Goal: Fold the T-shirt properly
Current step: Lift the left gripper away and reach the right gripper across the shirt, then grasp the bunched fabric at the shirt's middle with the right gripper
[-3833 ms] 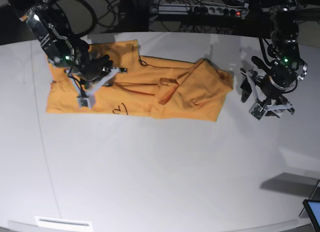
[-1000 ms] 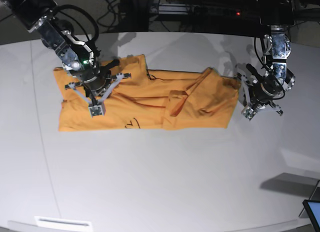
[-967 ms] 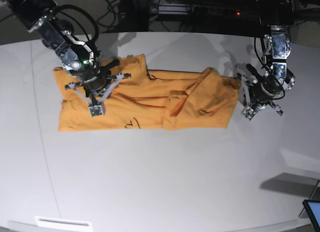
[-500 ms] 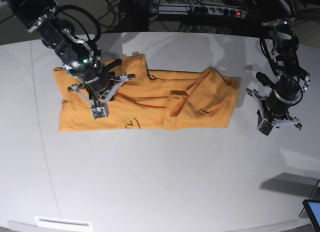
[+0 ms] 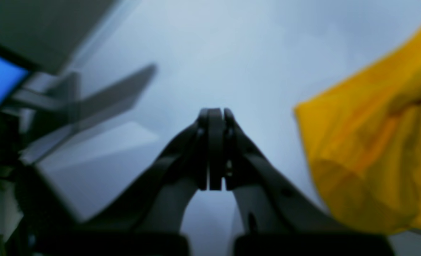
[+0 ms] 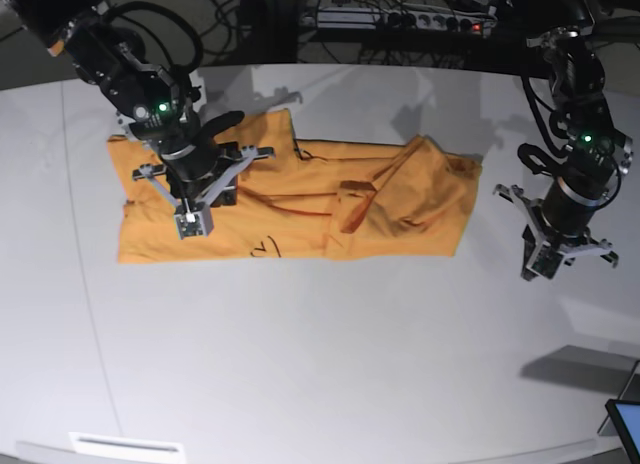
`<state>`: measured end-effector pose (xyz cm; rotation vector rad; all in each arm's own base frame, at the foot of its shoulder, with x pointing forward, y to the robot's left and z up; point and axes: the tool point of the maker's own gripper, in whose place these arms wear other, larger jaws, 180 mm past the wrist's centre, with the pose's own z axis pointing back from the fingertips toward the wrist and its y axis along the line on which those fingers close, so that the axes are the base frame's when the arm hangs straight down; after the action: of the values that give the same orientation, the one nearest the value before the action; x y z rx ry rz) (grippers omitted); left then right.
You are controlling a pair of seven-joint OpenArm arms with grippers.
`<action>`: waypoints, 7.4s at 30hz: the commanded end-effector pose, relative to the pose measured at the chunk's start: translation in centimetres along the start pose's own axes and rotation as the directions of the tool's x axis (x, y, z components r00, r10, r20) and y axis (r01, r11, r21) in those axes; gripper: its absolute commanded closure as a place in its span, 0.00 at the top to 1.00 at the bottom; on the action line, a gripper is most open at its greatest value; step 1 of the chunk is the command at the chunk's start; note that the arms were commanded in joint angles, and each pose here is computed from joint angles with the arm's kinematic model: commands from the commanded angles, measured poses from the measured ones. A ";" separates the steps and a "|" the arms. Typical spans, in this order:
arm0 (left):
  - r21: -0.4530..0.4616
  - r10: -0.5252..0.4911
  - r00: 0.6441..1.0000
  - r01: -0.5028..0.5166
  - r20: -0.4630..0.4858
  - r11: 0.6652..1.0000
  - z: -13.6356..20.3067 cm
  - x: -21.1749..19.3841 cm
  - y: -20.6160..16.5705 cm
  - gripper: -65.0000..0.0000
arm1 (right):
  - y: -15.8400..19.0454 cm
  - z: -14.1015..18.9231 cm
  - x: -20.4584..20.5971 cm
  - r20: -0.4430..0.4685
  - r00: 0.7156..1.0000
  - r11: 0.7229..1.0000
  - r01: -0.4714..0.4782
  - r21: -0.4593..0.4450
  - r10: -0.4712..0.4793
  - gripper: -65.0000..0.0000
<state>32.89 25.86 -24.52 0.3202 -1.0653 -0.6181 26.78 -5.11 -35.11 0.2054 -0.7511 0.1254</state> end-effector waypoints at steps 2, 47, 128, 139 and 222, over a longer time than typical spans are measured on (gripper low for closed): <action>0.041 -0.002 0.999 0.000 0.037 0.999 0.5 1.0 1.3 0.00 | -0.2 0.3 1.3 0.045 0.999 1.000 -0.007 -0.002 0.007 0.22; 0.110 0.008 1.000 -0.010 0.025 0.994 1.1 0.6 3.8 0.00 | 16.6 0.7 -0.3 -0.213 0.967 0.674 0.067 0.736 0.137 0.26; 0.090 0.007 1.000 -0.008 0.008 0.996 1.2 -0.1 3.0 0.00 | 16.0 -5.6 3.2 -0.161 0.970 0.797 -0.050 0.602 0.182 0.45; 0.090 0.007 1.000 -0.008 0.008 0.996 1.2 -0.1 3.0 0.00 | 16.3 -5.6 3.5 -0.153 0.971 0.794 -0.054 0.606 0.183 0.35; 0.077 0.011 1.000 -0.010 -0.010 0.997 1.3 -0.8 2.5 0.00 | 17.5 -6.1 2.8 -0.274 0.961 0.735 0.157 0.660 0.040 0.54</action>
<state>31.82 28.30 -24.61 0.3662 -1.0398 -0.5578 28.53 12.36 -37.10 0.8598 -0.3430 0.3500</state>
